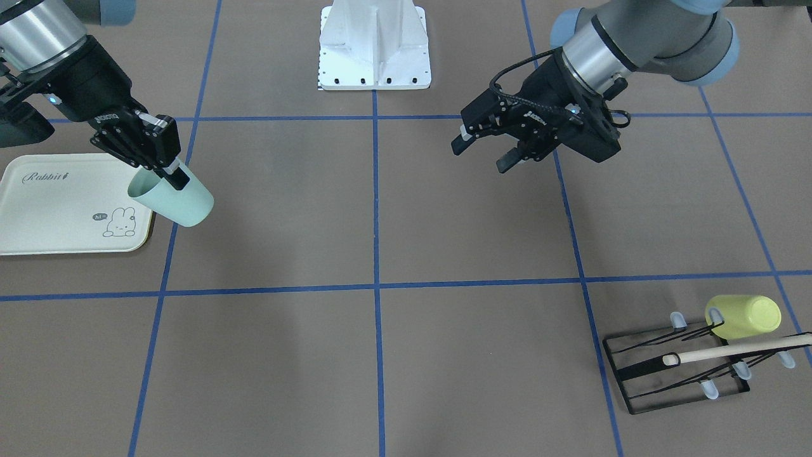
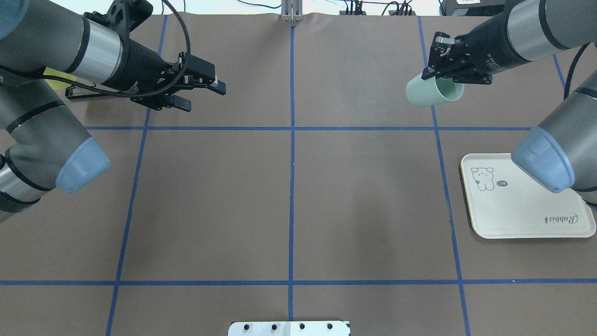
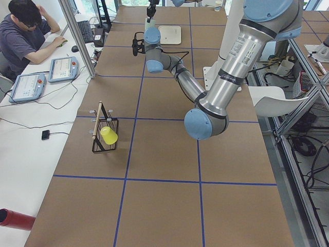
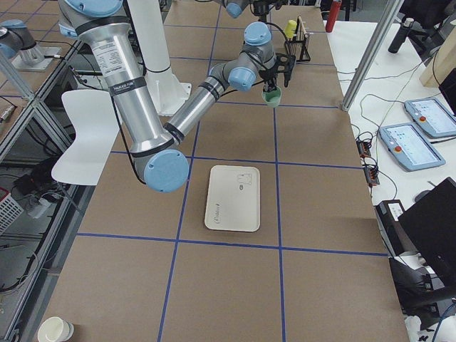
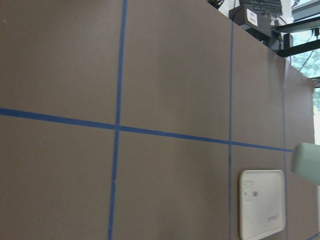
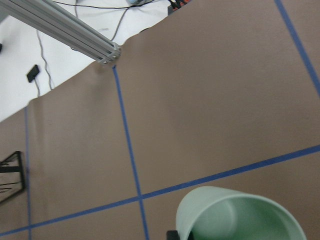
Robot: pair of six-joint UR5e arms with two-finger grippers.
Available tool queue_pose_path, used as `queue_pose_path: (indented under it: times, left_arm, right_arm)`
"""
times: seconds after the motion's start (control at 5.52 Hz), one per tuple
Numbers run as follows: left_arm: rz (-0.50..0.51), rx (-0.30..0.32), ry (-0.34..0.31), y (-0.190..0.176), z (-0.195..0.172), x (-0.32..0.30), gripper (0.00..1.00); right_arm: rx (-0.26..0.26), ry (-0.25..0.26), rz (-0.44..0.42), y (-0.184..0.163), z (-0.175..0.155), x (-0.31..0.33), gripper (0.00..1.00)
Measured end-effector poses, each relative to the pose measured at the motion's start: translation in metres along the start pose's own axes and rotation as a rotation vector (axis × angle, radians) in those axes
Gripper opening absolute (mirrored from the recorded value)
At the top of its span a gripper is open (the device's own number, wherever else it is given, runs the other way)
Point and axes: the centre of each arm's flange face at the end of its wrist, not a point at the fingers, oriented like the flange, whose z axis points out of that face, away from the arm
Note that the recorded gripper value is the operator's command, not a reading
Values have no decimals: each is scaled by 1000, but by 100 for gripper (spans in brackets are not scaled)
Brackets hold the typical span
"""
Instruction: Left arm grabs green cup and hands to right arm on tray
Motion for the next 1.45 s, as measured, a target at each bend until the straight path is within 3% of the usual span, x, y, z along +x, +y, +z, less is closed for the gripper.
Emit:
queue_pose_path:
  times: [0.18,0.36,0.54,0.72,0.91,1.09,1.45]
  left_arm:
    - [85,11,-90,-10,-12,-54,100]
    - [186,10,-183,-15,-29,-121,100]
    - [304,-6,-286,-21,-60,-192,100]
    - [416,-52,-385,-23,-96,-264,100]
    - [485,-106,-458,-18,-130,-335,100]
    - [507,-149,-480,-14,-165,-398,100]
    - [415,-134,-409,-9,-239,-489,100]
  right_arm:
    - [-16,191,-112,14,-10,17,0]
    - [-50,350,-192,28,-16,41,0]
    - [-90,437,-229,37,-17,66,0]
    - [-121,472,-260,43,-9,96,0]
    - [-132,472,-285,49,4,131,0]
    - [-125,448,-308,53,23,167,0]
    - [-107,377,-351,55,72,247,0]
